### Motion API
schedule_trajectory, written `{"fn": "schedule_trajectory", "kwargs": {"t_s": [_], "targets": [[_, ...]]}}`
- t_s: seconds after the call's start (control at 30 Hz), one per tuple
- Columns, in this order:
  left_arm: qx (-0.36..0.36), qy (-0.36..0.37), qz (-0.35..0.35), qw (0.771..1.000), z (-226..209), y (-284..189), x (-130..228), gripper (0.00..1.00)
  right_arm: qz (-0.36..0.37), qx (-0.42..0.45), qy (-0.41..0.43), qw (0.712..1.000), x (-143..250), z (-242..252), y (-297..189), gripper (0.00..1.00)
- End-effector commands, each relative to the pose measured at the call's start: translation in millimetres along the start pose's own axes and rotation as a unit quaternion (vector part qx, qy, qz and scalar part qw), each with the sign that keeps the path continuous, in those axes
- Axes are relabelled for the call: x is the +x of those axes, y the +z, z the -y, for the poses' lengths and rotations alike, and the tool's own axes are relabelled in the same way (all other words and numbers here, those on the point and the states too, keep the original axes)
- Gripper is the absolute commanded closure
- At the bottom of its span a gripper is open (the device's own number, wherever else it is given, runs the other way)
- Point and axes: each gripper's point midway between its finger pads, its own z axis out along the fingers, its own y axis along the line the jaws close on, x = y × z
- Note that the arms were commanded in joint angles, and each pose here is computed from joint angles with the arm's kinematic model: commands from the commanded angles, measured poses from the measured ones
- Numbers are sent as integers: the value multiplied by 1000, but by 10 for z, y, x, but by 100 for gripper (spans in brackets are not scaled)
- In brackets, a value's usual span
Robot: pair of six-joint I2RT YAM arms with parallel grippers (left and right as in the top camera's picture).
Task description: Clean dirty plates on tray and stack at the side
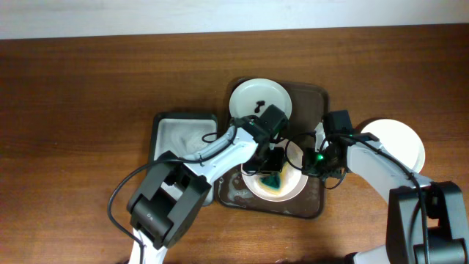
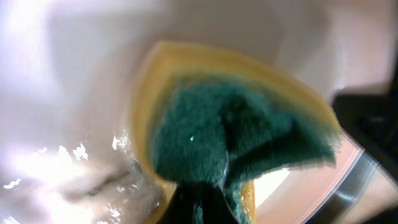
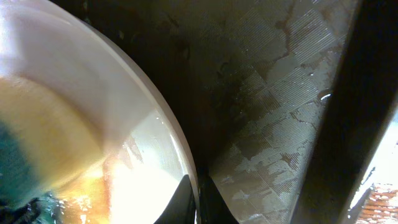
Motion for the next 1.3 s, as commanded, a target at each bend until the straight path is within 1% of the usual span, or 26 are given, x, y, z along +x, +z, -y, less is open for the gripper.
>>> {"fn": "schedule_trajectory", "kwargs": {"t_s": [0.0, 0.07, 0.13, 0.17, 0.2, 0.23, 0.27, 0.3, 0.33, 0.37, 0.4, 0.43, 0.47, 0.63, 0.7, 0.8, 0.87, 0.9, 0.93, 0.97, 1.0, 1.03, 1.1, 1.17, 1.23, 1.27], "targets": [[-274, -11, 58, 960, -1061, -40, -109, 100, -12, 36, 37, 999, 102, 164, 61, 96], [-372, 2, 90, 924, -1352, -282, -183, 100, -11, 36, 37, 999, 98, 163, 61, 96], [-409, 9, 102, 907, -1452, -401, -214, 100, -14, 36, 38, 999, 111, 167, 61, 96], [-423, 12, 107, 900, -1476, -455, -232, 100, -15, 37, 38, 998, 118, 169, 61, 96], [-421, 11, 110, 900, -1449, -484, -259, 100, -17, 38, 38, 998, 126, 171, 61, 96], [-406, 8, 107, 907, -1396, -459, -266, 100, -17, 38, 38, 998, 127, 171, 60, 96], [-371, 2, 96, 923, -1289, -374, -248, 100, -17, 38, 38, 998, 126, 171, 61, 96], [-297, -8, 66, 953, -1071, -182, -169, 100, -17, 38, 38, 998, 126, 171, 61, 96], [-222, -16, 37, 974, -835, -25, -94, 100, -17, 38, 38, 998, 127, 171, 60, 96], [-138, -19, 9, 990, -547, 111, -35, 100, -17, 37, 38, 998, 127, 171, 61, 96], [-58, -18, -12, 998, -263, 196, -2, 100, -17, 38, 38, 998, 126, 171, 61, 96], [-5, -14, -23, 1000, -74, 227, 9, 100, -17, 38, 38, 998, 126, 171, 61, 96], [31, -10, -31, 999, 57, 228, 18, 100, -17, 37, 38, 998, 126, 171, 61, 96], [85, -6, -60, 995, 249, 273, 97, 100, -17, 37, 39, 998, 127, 171, 61, 96], [84, 1, -66, 994, 250, 322, 128, 100, -18, 38, 39, 998, 133, 172, 60, 96], [82, 43, -68, 993, 212, 318, 151, 100, -20, 38, 39, 998, 142, 175, 60, 96], [57, 58, -78, 994, 44, 285, 172, 100, -20, 38, 39, 998, 142, 175, 60, 96], [31, 54, -80, 995, -73, 263, 169, 100, -20, 38, 39, 998, 142, 175, 60, 96], [-12, 42, -77, 996, -257, 209, 136, 100, -20, 38, 39, 998, 143, 175, 60, 96], [-85, 27, -70, 994, -555, 70, 62, 100, -20, 38, 39, 998, 143, 175, 60, 96], [-130, 19, -62, 989, -737, -54, -8, 100, -21, 39, 39, 998, 147, 176, 59, 96], [-167, 12, -55, 984, -880, -200, -81, 100, -22, 39, 40, 998, 150, 177, 59, 96], [-209, 5, -30, 978, -1008, -469, -263, 100, -22, 39, 39, 998, 151, 176, 55, 96], [-207, 1, -8, 978, -961, -673, -422, 100, -23, 39, 40, 998, 164, 175, 36, 96], [-200, -4, 6, 980, -912, -873, -503, 100, -17, 38, 38, 998, 156, 161, -7, 96], [-192, -8, 19, 981, -881, -1062, -526, 100, -10, 36, 34, 999, 143, 141, -63, 96]]}}
